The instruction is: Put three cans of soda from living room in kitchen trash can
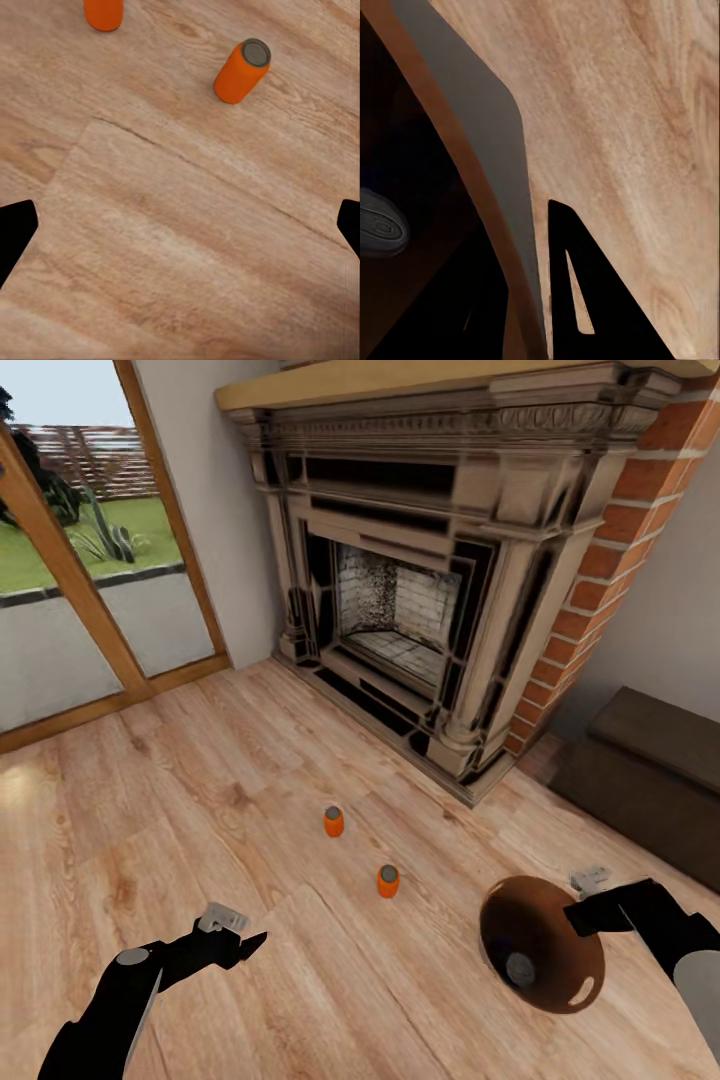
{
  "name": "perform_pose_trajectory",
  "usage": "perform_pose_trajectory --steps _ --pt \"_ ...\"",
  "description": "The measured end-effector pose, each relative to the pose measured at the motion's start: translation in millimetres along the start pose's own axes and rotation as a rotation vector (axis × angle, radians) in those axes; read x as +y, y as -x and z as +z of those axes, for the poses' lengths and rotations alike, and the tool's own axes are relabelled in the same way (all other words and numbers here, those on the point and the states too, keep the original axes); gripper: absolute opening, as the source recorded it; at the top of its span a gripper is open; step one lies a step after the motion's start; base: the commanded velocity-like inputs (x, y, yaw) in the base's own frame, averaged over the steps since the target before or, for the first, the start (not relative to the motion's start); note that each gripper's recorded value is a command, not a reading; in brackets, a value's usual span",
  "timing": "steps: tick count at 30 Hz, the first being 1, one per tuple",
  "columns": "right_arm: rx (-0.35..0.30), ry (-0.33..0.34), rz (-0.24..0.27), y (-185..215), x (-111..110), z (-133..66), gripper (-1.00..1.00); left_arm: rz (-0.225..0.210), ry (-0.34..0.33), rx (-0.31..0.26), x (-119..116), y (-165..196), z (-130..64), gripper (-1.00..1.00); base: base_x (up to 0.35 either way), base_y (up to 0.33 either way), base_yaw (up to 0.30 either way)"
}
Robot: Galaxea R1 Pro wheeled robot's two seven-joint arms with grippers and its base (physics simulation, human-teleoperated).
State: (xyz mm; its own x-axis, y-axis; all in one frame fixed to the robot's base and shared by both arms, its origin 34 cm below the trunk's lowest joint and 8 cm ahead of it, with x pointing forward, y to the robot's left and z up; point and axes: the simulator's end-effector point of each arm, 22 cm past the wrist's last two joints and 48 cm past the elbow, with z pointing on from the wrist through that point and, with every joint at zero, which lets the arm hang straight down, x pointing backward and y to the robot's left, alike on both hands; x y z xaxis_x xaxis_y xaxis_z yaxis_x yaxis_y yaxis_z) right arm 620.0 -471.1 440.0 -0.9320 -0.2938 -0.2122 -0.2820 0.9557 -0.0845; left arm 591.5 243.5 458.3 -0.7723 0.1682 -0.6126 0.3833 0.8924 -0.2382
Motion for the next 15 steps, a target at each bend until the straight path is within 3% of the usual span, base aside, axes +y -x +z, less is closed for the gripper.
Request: perform_pose_trajectory --steps 2,5,11,15 --pt "-0.025 0.026 0.018 -6 -2 -1.4 -1.00 -0.004 0.001 0.006 0 -1 0.0 1.00 0.190 0.260 0.000" --pt "-0.022 0.056 -0.014 -21 -4 -3.3 -1.00 -0.024 0.003 0.030 0 -7 0.1 1.00 0.221 0.255 0.000" --pt "-0.027 0.095 -0.014 -31 -5 -7.3 -1.00 -0.039 0.000 0.044 -1 -10 -0.1 1.00 0.244 0.245 0.000" --pt "-0.045 0.097 0.026 -33 -14 -11.9 -1.00 -0.041 -0.001 0.044 -1 -9 -0.2 1.00 0.296 0.152 -0.024"
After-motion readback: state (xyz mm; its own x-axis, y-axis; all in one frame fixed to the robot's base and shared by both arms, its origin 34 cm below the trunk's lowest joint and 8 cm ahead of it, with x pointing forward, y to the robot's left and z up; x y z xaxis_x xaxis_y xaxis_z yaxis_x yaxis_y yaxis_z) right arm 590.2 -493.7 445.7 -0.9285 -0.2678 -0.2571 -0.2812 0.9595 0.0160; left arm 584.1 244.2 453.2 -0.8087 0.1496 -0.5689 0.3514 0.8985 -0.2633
